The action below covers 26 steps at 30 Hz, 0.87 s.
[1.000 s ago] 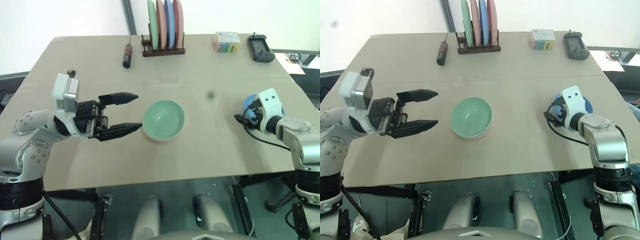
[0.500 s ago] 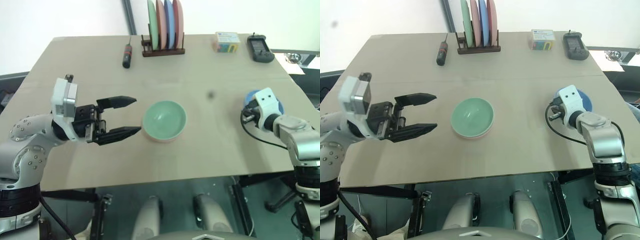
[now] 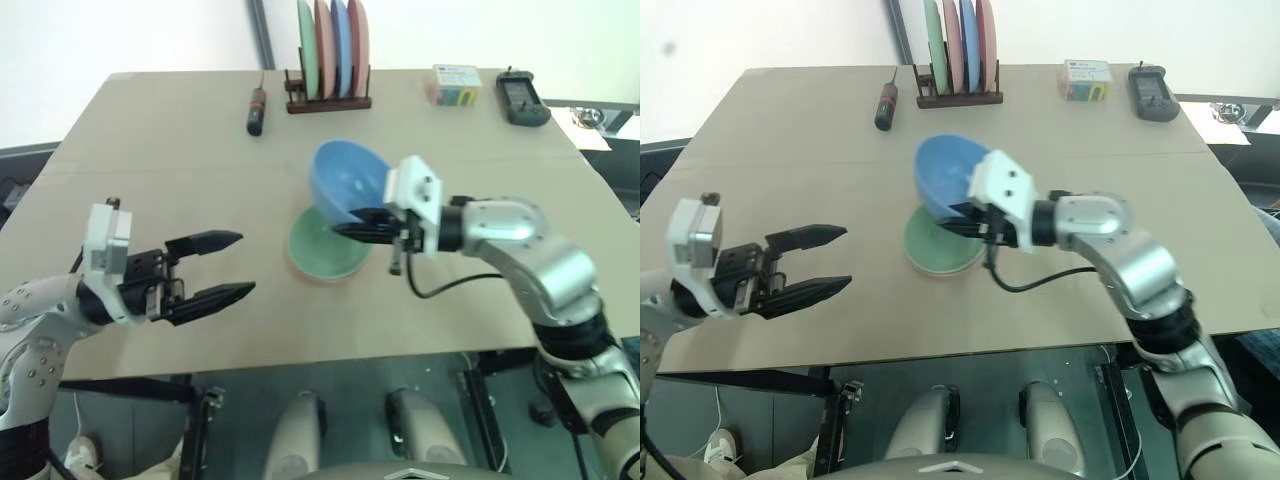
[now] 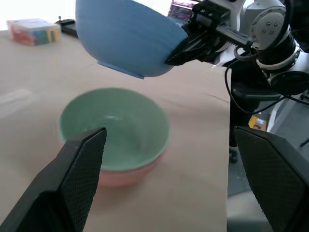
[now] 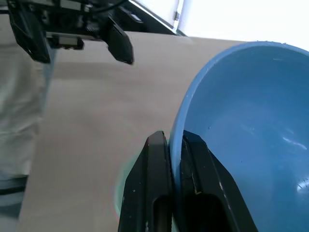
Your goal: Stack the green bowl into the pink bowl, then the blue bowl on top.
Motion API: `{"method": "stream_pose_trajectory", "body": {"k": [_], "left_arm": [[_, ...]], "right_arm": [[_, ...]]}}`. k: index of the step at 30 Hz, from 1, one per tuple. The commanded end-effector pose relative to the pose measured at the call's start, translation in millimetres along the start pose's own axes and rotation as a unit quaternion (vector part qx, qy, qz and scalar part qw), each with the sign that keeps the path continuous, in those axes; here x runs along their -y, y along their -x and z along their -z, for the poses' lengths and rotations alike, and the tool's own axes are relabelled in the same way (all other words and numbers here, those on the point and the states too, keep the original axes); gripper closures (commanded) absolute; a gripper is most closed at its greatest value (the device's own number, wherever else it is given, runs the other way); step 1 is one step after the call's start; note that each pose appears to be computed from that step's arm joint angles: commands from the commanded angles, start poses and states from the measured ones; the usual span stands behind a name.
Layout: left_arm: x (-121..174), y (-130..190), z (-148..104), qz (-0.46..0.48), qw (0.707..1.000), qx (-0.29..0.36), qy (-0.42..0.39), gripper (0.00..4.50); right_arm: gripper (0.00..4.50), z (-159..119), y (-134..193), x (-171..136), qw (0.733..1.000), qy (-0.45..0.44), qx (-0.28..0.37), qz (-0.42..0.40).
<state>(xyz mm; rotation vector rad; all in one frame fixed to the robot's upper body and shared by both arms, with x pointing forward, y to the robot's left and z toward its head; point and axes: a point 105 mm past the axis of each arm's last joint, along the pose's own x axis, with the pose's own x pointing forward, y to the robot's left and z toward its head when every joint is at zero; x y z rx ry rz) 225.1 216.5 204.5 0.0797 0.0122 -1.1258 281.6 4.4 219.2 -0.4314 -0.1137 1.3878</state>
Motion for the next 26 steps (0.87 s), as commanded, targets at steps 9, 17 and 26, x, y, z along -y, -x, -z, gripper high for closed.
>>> {"method": "stream_pose_trajectory", "body": {"k": [9, 17, 26], "left_arm": [[13.8, 4.4, -5.2, -0.038, 0.998, -0.038, -0.040, 0.00], [-14.2, 15.0, 13.2, -0.145, 0.984, -0.081, -0.058, 0.00], [-20.4, 51.9, 20.3, -0.162, 0.977, -0.127, -0.049, 0.00]], "right_arm": [[1.69, 19.4, -6.4, -5.4, 0.998, -0.019, -0.029, -0.048], [0.13, 0.1, 79.3, 6.8, 0.998, -0.053, 0.001, 0.040], [0.13, 39.5, 182.4, 1.2, 0.977, -0.105, -0.130, 0.135]]}}
